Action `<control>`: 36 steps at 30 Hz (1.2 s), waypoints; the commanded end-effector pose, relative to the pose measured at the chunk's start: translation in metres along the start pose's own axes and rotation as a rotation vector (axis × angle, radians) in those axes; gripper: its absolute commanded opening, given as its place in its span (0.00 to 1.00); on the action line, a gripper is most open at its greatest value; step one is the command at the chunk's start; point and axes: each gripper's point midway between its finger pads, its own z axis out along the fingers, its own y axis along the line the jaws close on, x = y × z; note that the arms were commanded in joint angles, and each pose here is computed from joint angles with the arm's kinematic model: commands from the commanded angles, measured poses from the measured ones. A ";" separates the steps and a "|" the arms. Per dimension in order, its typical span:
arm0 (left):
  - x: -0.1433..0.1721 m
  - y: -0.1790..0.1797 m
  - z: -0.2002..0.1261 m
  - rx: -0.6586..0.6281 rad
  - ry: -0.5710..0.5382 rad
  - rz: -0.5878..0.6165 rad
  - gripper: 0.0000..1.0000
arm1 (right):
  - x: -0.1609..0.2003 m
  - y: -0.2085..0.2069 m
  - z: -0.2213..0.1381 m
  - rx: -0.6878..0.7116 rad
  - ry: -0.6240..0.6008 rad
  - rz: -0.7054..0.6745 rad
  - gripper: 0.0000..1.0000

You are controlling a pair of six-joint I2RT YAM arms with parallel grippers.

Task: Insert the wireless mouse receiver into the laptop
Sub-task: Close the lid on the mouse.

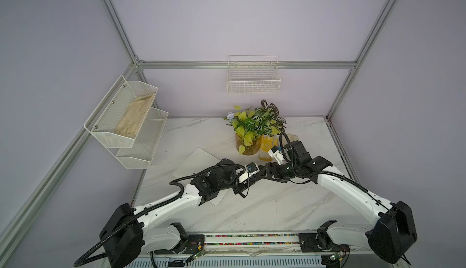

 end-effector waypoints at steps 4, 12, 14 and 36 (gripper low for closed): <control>-0.038 0.011 -0.009 -0.035 -0.118 0.006 0.33 | -0.007 0.001 0.000 0.002 -0.035 -0.004 0.81; -0.042 0.012 -0.011 -0.043 -0.131 0.007 0.33 | -0.014 -0.001 0.003 0.007 -0.063 0.013 0.81; -0.043 0.013 -0.012 -0.045 -0.135 0.006 0.33 | -0.015 -0.001 0.005 0.005 -0.065 0.018 0.81; -0.037 0.017 -0.010 -0.073 -0.114 0.009 0.33 | -0.041 0.034 -0.043 -0.001 -0.190 -0.039 0.82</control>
